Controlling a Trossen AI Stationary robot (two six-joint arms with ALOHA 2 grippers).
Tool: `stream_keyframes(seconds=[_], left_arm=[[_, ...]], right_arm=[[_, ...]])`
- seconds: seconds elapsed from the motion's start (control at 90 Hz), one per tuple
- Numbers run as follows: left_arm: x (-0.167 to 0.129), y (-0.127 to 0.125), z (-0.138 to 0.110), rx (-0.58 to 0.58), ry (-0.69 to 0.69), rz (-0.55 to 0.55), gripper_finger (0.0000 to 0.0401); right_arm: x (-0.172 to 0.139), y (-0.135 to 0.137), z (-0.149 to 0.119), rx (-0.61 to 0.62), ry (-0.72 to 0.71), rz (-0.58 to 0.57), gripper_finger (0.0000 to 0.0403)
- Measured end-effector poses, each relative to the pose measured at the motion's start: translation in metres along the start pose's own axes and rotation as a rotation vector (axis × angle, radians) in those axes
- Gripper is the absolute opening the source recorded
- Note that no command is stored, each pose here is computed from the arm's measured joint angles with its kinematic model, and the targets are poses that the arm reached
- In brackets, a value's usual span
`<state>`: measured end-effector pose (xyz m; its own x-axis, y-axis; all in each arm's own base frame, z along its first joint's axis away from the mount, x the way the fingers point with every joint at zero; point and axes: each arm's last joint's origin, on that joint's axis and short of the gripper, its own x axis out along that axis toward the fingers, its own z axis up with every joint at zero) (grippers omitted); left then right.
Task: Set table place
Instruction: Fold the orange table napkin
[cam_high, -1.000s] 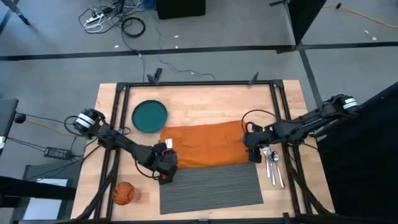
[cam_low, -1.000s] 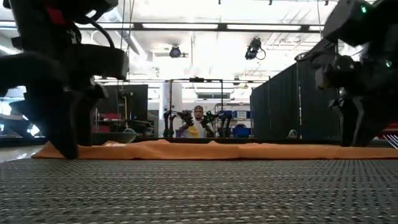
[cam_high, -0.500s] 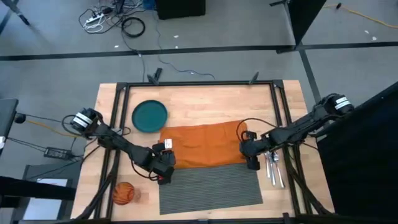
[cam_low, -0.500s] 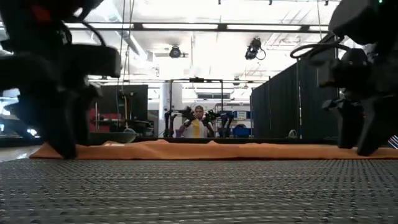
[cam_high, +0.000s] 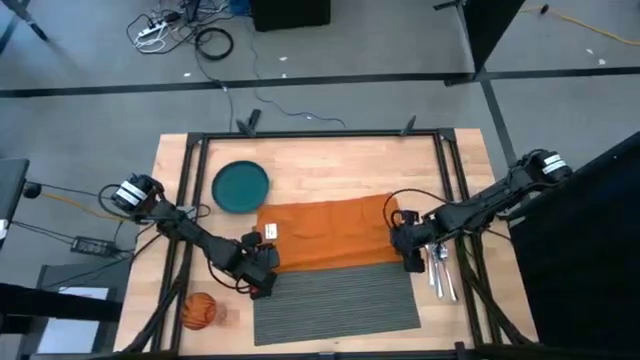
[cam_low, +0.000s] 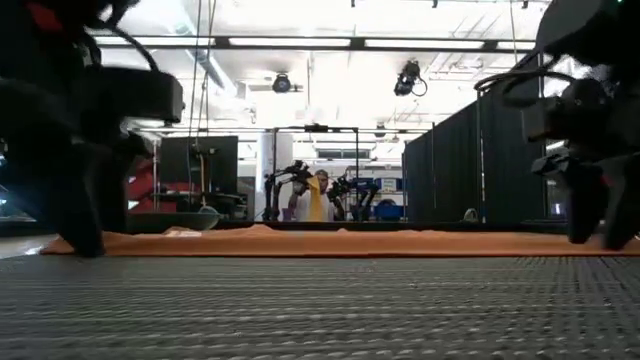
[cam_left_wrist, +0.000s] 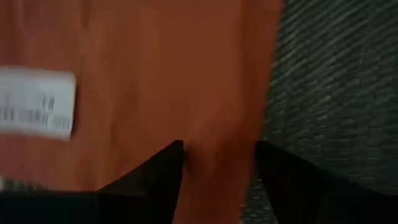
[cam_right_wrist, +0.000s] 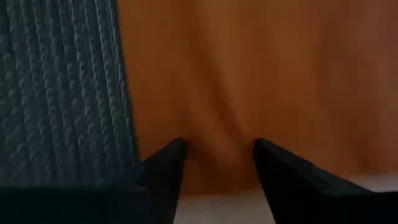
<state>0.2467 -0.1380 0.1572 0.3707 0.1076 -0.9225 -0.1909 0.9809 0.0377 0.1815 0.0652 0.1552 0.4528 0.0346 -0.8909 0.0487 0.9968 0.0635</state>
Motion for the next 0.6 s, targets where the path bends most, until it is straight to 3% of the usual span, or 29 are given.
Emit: stream_keyframes(seconds=[0.1, 0.267, 0.6], left_arm=[[-0.016, -0.008, 0.018, 0.031, -0.075, -0.022, 0.0188], [-0.01, -0.01, 0.018, 0.09, -0.055, -0.023, 0.0188], [-0.002, -0.007, -0.002, 0.167, 0.144, 0.051, 0.0188]], right_arm=[[-0.015, 0.007, 0.012, 0.001, -0.077, 0.095, 0.0173], [-0.014, 0.021, 0.007, -0.078, -0.057, 0.156, 0.0173], [0.012, 0.034, -0.006, -0.162, 0.055, 0.039, 0.0171]])
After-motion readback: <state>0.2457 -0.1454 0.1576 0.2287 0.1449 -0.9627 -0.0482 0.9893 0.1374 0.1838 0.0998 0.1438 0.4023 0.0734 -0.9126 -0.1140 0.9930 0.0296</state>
